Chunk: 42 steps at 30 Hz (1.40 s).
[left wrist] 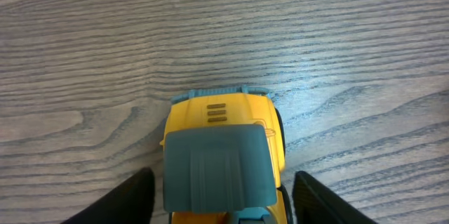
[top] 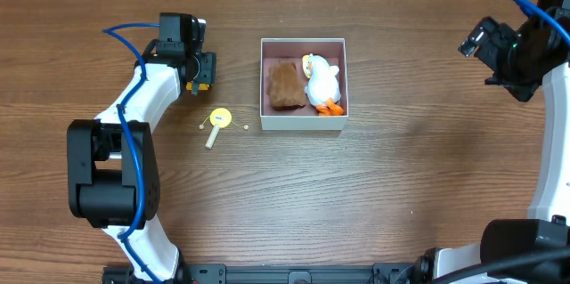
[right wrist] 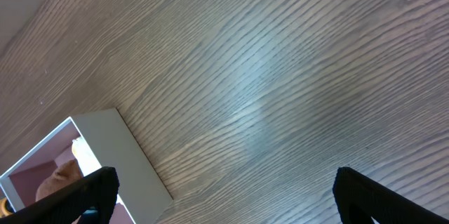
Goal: Pack container
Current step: 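Grasp the yellow toy truck with the left gripper, then carry the yellow truck into the box and release it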
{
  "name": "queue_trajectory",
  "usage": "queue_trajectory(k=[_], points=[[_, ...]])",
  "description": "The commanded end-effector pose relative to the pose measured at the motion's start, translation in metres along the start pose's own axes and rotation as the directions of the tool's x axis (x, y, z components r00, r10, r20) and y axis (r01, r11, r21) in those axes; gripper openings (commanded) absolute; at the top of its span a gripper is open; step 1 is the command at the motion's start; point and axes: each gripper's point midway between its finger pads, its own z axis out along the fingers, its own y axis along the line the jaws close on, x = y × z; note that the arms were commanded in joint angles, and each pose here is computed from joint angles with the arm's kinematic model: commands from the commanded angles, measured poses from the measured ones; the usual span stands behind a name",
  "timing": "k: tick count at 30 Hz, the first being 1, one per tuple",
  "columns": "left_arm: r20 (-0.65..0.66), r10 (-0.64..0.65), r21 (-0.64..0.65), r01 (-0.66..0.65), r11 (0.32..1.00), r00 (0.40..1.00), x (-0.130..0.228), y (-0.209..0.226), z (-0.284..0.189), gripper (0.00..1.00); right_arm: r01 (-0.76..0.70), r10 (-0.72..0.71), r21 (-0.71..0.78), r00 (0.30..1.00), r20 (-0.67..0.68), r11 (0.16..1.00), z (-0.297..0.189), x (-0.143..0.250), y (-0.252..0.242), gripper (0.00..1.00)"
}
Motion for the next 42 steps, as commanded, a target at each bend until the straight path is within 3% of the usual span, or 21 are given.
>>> queue_trajectory(k=[1,8,12,17,22,28,32,35,38,42], points=[[-0.009,0.019,-0.007,-0.019,1.0,1.0,-0.001,0.001,0.006,0.57,-0.003,0.003,0.009,1.0,0.002,1.0,0.0,0.0,-0.002,1.0],[-0.014,0.019,0.0,-0.019,1.0,1.0,0.0,0.0,0.005,0.4,-0.003,0.003,0.01,1.0,-0.002,1.0,0.0,0.001,-0.002,1.0],[-0.013,0.02,0.0,-0.02,1.0,1.0,-0.007,0.0,-0.004,0.24,-0.003,0.003,0.012,1.0,-0.005,1.0,0.0,0.001,-0.003,1.0],[-0.017,0.038,0.002,-0.038,0.999,0.999,-0.031,-0.001,-0.03,0.2,-0.004,0.004,0.013,1.0,-0.008,1.0,0.0,0.002,-0.003,1.0],[0.017,0.152,0.039,-0.152,0.988,0.988,-0.085,-0.038,-0.098,0.1,-0.004,0.004,0.013,1.0,-0.008,1.0,0.0,0.002,-0.003,1.0],[0.066,0.37,0.123,-0.375,0.919,0.927,-0.099,-0.118,-0.161,0.04,-0.003,0.003,0.013,1.0,-0.008,1.0,0.0,0.002,-0.003,1.0],[0.089,0.542,0.184,-0.549,0.815,0.835,-0.078,-0.177,-0.178,0.04,-0.004,0.004,0.016,1.0,-0.014,1.0,0.0,0.003,-0.004,1.0],[0.152,0.75,0.243,-0.759,0.603,0.644,-0.056,-0.213,-0.189,0.04,-0.004,0.005,0.016,1.0,-0.015,1.0,0.0,0.004,-0.004,1.0],[0.177,0.829,0.247,-0.84,0.484,0.53,-0.045,-0.222,-0.19,0.04,-0.005,0.005,0.018,1.0,-0.018,1.0,0.0,0.005,-0.004,1.0],[0.296,0.903,0.344,-0.917,0.204,0.312,-0.011,-0.241,-0.184,0.04,-0.005,0.005,0.02,1.0,-0.022,1.0,0.0,0.006,-0.005,1.0]])
